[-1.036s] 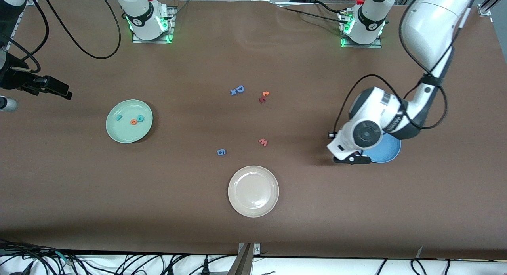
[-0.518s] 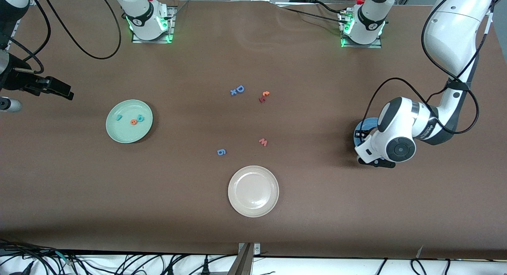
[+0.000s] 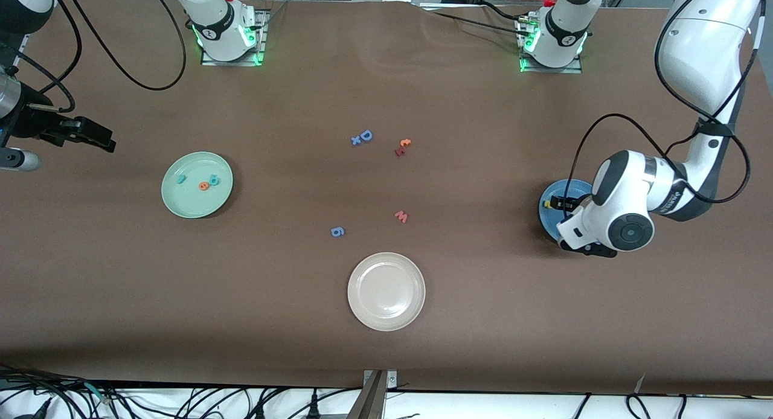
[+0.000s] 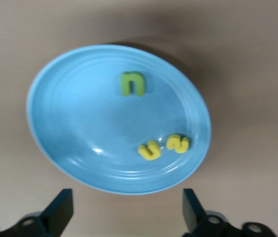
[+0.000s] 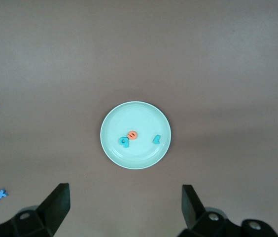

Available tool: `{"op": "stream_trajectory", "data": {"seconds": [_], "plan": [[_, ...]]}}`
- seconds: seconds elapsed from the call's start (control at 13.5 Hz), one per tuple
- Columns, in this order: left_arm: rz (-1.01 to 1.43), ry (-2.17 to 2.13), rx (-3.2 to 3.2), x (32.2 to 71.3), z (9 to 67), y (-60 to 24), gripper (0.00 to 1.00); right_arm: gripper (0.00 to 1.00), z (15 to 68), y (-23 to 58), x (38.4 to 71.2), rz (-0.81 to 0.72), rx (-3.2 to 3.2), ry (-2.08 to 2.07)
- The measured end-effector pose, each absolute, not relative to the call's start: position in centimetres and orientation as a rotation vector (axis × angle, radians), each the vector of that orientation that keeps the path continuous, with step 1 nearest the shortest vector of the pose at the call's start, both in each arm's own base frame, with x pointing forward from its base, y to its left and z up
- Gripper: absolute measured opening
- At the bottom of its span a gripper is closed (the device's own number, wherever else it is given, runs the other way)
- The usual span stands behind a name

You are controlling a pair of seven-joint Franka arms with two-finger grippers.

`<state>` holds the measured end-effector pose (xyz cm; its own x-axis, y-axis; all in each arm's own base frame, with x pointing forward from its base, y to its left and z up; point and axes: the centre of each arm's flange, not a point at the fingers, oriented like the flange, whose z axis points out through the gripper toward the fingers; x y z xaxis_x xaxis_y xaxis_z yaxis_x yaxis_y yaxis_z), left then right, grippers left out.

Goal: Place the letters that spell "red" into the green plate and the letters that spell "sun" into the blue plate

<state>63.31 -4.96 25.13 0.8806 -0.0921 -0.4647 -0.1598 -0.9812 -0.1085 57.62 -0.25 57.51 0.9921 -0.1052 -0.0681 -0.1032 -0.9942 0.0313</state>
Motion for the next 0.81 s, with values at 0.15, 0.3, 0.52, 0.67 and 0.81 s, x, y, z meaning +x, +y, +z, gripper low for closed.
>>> {"op": "stream_trajectory", "data": {"seconds": [0.15, 0.3, 0.52, 0.67, 0.81], "plan": [[0.69, 0.126, -2.91, 64.2, 28.1, -2.5, 1.0, 1.0, 57.4, -0.3, 57.6, -0.113, 3.107, -0.163], [0.676, 0.042, -2.914, 64.9, 31.4, 0.6, 1.0, 1.0, 57.3, -0.3, 57.7, -0.114, 3.107, -0.163], [0.633, -0.039, -2.92, 65.5, 36.1, 3.4, 1.0, 1.0, 57.0, -0.3, 57.8, -0.119, 3.097, -0.166], [0.618, -0.055, -2.911, 65.2, 38.8, 3.6, 1.0, 1.0, 57.0, -0.5, 57.8, -0.115, 3.083, -0.169], [0.596, -0.093, -2.892, 64.6, 40.8, 4.9, 1.0, 1.0, 57.0, -0.5, 57.9, -0.114, 3.08, -0.17]]}}
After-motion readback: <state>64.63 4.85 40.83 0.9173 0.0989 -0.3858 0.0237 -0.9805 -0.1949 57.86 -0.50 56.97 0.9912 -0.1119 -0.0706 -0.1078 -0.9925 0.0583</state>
